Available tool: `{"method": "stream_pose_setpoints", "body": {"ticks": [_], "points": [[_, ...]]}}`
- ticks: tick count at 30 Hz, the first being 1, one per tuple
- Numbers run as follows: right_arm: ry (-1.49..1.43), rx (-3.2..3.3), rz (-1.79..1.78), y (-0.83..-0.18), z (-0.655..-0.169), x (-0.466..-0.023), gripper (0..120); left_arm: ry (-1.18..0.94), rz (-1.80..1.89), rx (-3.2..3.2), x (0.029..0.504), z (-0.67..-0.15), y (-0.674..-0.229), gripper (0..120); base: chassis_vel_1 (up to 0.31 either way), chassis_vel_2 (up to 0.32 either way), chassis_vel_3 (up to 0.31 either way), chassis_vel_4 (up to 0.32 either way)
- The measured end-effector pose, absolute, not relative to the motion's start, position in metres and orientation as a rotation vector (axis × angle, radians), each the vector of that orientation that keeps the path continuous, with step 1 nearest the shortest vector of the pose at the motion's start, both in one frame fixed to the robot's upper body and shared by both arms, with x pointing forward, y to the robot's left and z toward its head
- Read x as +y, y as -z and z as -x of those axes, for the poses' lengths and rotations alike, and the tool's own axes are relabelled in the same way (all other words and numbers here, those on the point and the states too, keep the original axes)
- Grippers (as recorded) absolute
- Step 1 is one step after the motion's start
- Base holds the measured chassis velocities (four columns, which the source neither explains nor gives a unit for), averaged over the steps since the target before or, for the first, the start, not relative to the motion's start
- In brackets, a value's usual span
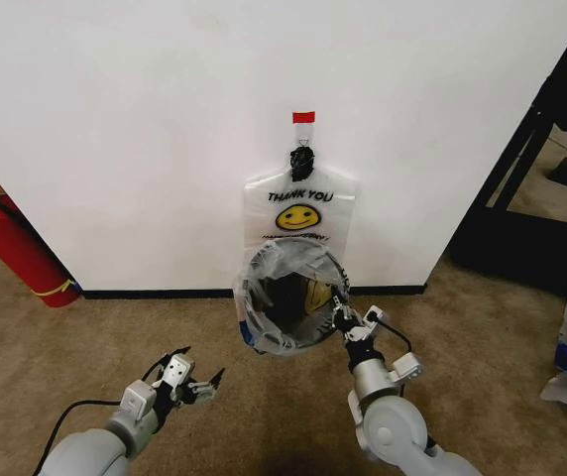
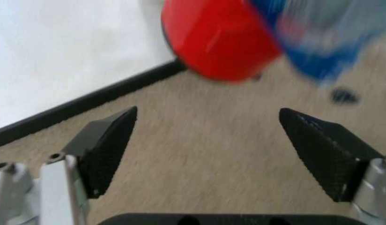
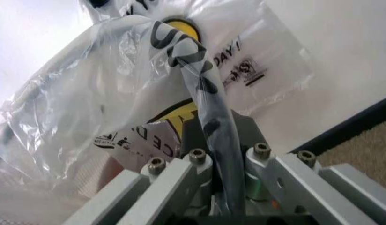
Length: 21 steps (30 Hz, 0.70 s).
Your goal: Pick up the garbage bag from the wall and place it over the trash bin.
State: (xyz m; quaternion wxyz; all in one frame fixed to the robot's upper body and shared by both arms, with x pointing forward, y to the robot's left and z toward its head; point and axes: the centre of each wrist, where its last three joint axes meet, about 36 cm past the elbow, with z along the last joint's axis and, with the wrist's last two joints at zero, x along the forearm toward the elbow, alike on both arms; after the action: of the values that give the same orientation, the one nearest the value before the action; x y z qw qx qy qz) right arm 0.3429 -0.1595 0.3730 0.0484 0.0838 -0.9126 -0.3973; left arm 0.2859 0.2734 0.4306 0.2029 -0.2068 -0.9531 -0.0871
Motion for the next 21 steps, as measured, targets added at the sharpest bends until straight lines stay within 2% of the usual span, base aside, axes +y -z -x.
{"method": "stream_pose_setpoints", "body": {"ticks": [3, 21], "points": [[1.21, -2.773, -0.262, -0.374, -0.34, -0.159, 0, 0.175, 0.561, -2.683, 0.265, -0.292, -0.437, 100, 0.0, 0.0, 0.0, 0.0], [1.228, -2.744, -0.286, -0.379, -0.33, -0.148, 0, 0.095, 0.581, -2.65, 0.25, -0.287, -0.435, 100, 0.0, 0.0, 0.0, 0.0]]}}
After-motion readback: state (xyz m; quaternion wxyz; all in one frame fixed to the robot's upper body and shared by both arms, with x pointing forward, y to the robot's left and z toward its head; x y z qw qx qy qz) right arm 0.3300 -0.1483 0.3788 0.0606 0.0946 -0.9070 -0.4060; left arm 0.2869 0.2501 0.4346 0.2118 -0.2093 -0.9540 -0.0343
